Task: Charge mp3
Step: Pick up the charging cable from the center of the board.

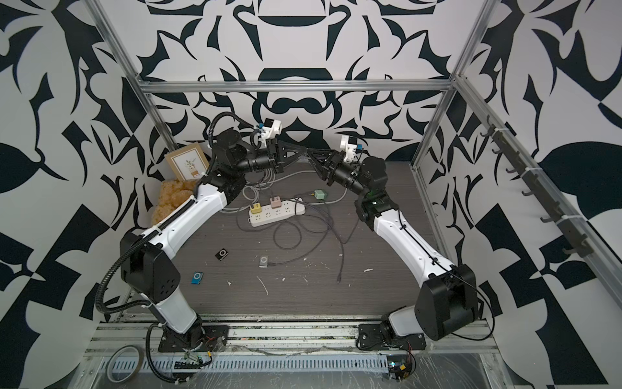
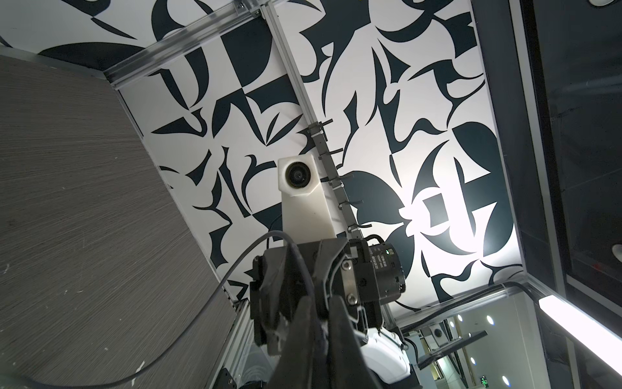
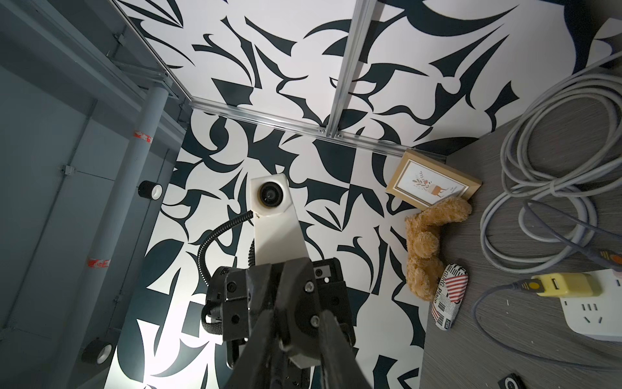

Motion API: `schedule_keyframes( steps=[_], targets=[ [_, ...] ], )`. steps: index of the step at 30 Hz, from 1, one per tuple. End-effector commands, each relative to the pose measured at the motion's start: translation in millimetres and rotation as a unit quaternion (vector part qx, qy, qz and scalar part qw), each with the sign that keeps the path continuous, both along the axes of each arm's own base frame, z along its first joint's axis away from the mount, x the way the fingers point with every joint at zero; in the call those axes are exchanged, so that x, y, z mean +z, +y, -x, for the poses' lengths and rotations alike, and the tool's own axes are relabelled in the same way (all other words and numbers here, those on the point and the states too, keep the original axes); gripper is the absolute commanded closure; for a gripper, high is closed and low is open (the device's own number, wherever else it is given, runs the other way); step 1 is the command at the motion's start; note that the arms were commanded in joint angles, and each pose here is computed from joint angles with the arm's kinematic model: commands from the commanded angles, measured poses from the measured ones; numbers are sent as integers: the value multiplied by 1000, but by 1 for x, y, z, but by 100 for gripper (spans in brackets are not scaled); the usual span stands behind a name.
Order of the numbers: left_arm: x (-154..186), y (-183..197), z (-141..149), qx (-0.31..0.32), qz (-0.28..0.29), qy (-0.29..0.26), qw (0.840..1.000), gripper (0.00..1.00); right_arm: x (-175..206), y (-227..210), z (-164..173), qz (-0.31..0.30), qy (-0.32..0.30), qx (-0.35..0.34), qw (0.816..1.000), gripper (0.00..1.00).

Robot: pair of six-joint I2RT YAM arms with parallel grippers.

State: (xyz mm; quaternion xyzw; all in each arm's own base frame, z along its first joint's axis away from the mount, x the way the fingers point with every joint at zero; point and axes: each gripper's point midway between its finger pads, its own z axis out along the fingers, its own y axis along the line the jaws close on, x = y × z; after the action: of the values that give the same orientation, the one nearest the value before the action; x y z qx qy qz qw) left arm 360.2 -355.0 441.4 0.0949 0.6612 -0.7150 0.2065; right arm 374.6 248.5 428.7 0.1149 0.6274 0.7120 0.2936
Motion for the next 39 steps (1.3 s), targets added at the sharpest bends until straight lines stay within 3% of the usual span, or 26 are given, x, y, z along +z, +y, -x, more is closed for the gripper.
schedule_keyframes(
  steps=[1,8,19,21,25,28,29,32,34,39],
  targets=[
    [-5,-4,-4,-6,-3,0,1000,100,38,2,30,-17,-68,30,997,76],
    [-7,-4,-6,-7,-4,1,1000,100,43,8,42,-14,-79,56,995,83],
    [-9,-5,-7,-9,-5,3,1000,100,42,10,53,-7,-86,71,994,75],
    [-11,-5,-7,-9,-7,3,1000,100,43,10,55,-7,-88,72,993,80],
    [-15,-5,-8,-7,-10,3,1000,100,42,11,57,-6,-86,77,993,100],
    [-16,-4,-10,3,-10,1,1000,100,40,11,57,-4,-81,76,994,100],
    [-15,-3,-11,7,-8,-2,1000,96,39,10,56,-4,-82,72,994,100],
    [-10,2,-10,23,-2,-16,1000,49,41,5,55,7,-102,46,994,100],
    [-14,12,-12,54,-6,-9,998,31,47,-1,55,22,-134,18,991,100],
    [-29,39,-12,131,8,33,991,21,59,-11,58,41,-202,-32,978,100]
  ],
)
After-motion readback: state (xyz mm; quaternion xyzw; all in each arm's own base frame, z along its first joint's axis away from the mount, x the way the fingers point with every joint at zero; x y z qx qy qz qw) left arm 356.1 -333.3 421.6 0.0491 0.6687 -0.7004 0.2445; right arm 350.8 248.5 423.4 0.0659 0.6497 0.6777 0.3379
